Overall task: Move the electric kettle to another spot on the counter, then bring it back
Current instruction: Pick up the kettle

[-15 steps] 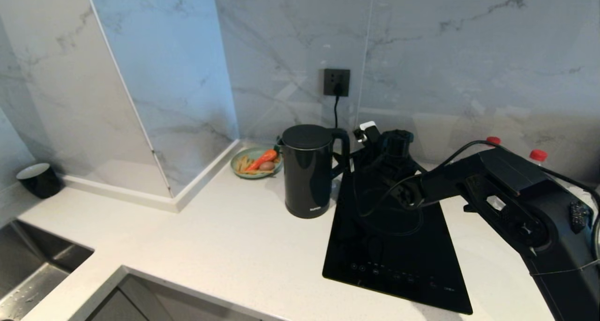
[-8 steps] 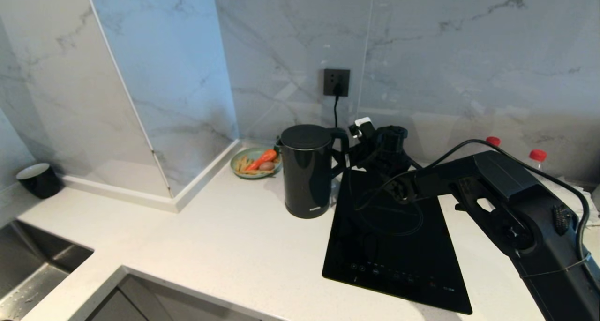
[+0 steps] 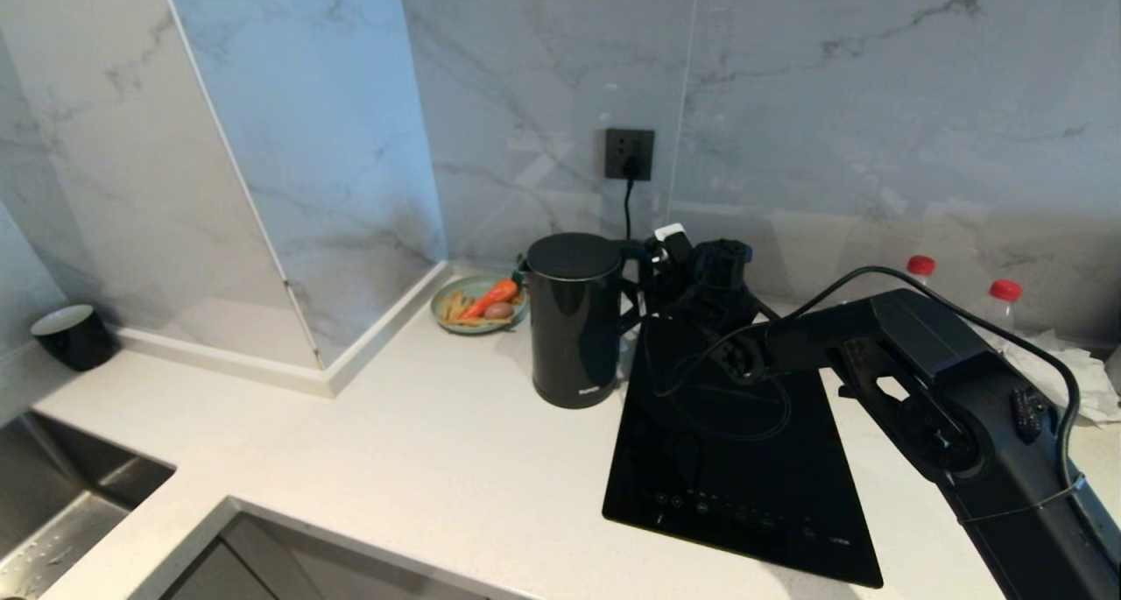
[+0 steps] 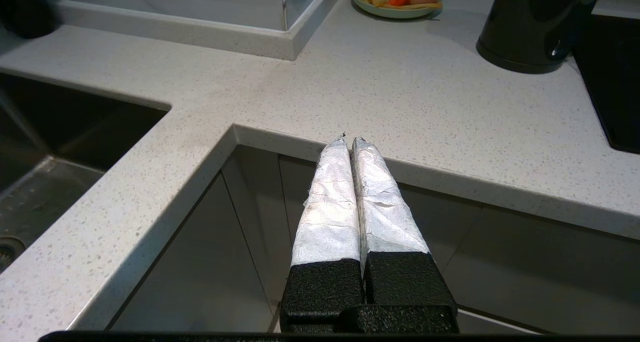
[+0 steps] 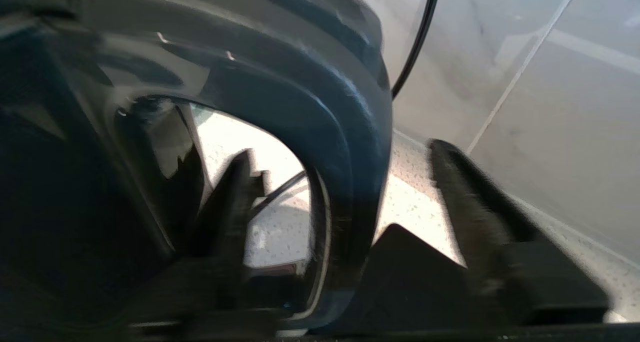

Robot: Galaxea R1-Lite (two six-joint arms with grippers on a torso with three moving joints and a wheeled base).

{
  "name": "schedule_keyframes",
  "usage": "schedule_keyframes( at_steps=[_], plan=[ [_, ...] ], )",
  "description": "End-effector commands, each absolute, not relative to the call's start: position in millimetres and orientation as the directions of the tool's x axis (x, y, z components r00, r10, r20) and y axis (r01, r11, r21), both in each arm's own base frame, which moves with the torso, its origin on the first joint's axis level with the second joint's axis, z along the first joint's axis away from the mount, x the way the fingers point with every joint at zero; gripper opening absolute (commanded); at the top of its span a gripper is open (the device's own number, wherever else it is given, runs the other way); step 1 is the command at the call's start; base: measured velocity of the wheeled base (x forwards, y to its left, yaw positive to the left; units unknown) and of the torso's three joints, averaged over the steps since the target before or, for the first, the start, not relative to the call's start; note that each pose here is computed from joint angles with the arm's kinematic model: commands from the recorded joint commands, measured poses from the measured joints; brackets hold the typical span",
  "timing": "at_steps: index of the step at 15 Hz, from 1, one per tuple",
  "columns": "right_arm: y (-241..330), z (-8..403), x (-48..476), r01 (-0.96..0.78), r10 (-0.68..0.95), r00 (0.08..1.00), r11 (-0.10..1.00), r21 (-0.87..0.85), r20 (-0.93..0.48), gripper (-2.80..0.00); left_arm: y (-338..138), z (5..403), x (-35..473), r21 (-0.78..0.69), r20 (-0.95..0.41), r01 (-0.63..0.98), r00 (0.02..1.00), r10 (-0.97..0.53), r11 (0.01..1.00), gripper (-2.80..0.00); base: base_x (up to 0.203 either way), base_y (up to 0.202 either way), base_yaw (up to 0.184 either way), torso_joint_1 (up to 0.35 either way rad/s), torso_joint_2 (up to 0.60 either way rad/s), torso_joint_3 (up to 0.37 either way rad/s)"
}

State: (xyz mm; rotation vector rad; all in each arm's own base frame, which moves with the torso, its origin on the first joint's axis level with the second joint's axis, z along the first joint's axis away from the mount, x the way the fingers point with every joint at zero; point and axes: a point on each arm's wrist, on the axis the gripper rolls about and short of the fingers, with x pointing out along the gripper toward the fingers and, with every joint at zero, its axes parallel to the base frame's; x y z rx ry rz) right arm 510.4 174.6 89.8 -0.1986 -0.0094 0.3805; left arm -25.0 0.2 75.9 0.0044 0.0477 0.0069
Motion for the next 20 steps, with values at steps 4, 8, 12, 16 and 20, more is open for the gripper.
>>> schedule_keyframes(
  at_steps=[4, 8, 12, 16, 20],
  plan=[
    [174, 96, 509, -0.351, 0.359, 0.933, 0.914, -0.202, 0.004, -2.8, 0, 76, -25, 0.005, -0.048, -0.007, 0.999, 0.008, 1.0, -2.8, 0.0, 0.0, 0.0, 0.0, 0.0, 0.0],
    [171, 103, 502, -0.336, 0.354, 0.934, 0.92, -0.203, 0.057, -2.8, 0, 76, -25, 0.005, -0.048, -0.007, 0.999, 0.008, 1.0, -2.8, 0.0, 0.0, 0.0, 0.0, 0.0, 0.0],
    [170, 109, 500, -0.306, 0.328, 0.94, 0.93, -0.202, 0.087, -2.8, 0, 76, -25, 0.005, -0.048, -0.007, 0.999, 0.008, 1.0, -2.8, 0.0, 0.0, 0.0, 0.0, 0.0, 0.0],
    [169, 120, 498, -0.299, 0.324, 0.94, 0.933, -0.199, 0.108, -2.8, 0, 76, -25, 0.005, -0.048, -0.007, 0.999, 0.008, 1.0, -2.8, 0.0, 0.0, 0.0, 0.0, 0.0, 0.0],
    [169, 125, 497, -0.28, 0.308, 0.942, 0.94, -0.193, 0.133, -2.8, 0, 76, -25, 0.005, -0.048, -0.007, 0.999, 0.008, 1.0, -2.8, 0.0, 0.0, 0.0, 0.0, 0.0, 0.0]
  ],
)
